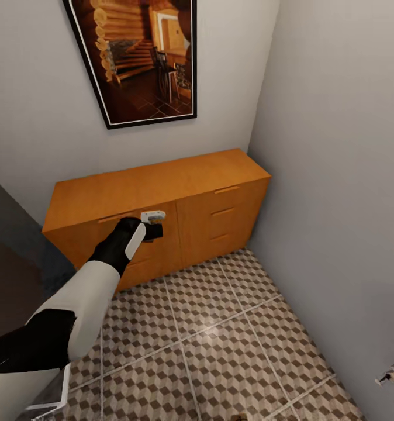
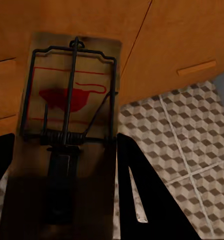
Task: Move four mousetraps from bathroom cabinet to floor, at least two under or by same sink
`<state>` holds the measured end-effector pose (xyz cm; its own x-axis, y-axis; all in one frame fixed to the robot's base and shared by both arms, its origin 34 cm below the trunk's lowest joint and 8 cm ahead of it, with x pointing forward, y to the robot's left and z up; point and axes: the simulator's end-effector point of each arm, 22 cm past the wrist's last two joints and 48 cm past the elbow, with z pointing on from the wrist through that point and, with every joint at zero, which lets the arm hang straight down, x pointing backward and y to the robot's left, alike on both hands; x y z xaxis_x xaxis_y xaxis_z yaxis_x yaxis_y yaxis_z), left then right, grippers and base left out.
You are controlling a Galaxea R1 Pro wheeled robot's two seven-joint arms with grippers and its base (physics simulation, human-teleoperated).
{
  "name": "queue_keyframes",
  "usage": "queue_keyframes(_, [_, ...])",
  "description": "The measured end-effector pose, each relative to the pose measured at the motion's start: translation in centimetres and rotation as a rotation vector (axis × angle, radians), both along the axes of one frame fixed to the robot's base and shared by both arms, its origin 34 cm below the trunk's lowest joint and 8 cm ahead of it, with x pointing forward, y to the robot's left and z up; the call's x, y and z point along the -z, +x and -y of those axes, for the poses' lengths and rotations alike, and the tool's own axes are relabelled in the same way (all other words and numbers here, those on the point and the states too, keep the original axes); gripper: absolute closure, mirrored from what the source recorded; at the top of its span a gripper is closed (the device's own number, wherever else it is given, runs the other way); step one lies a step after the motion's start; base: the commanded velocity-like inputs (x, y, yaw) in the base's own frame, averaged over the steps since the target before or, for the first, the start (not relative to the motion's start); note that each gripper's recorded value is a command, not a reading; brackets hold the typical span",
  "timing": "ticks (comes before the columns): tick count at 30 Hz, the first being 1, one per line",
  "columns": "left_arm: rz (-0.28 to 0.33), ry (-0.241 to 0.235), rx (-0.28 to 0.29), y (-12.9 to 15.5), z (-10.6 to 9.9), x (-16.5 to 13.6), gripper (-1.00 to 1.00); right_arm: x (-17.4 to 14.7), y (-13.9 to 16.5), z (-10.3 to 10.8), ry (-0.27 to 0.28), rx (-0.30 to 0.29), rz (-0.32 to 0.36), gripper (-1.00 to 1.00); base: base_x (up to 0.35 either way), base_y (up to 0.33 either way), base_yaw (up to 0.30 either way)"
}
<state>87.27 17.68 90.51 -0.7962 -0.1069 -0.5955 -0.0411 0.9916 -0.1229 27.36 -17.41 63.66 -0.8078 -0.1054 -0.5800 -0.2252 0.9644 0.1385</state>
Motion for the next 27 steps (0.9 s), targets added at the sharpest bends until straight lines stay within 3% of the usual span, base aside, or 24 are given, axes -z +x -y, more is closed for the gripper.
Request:
queue_keyframes(8, [-0.056,-0.002,0.006,-1.7,0.7,2.9,1.00,0.0,0.0,0.0,0.000,0.000,0.000,1.00,-0.334,-0.092,0.000])
queue_keyframes(14, [-0.100,0.011,0.009,-4.4,1.5,7.4,1.00,0.0,0.0,0.0,-0.001,0.001,0.001,1.00,-0.086,-0.036,0.000])
queue_keyframes(19, [-0.122,0.051,-0.004,-8.6,0.7,13.1,1.00,0.0,0.0,0.0,-0.001,0.001,0.000,1.00,-0.010,-0.004,0.000])
queue_keyframes(22, [-0.093,0.051,-0.013,-10.9,0.2,15.5,1.00,0.0,0.0,0.0,-0.001,0.001,0.001,1.00,-0.001,0.000,0.000])
queue_keyframes(27, [-0.147,0.052,-0.017,-16.7,-0.7,19.8,1.00,0.0,0.1,0.0,-0.001,0.002,0.003,1.00,0.000,0.000,0.000])
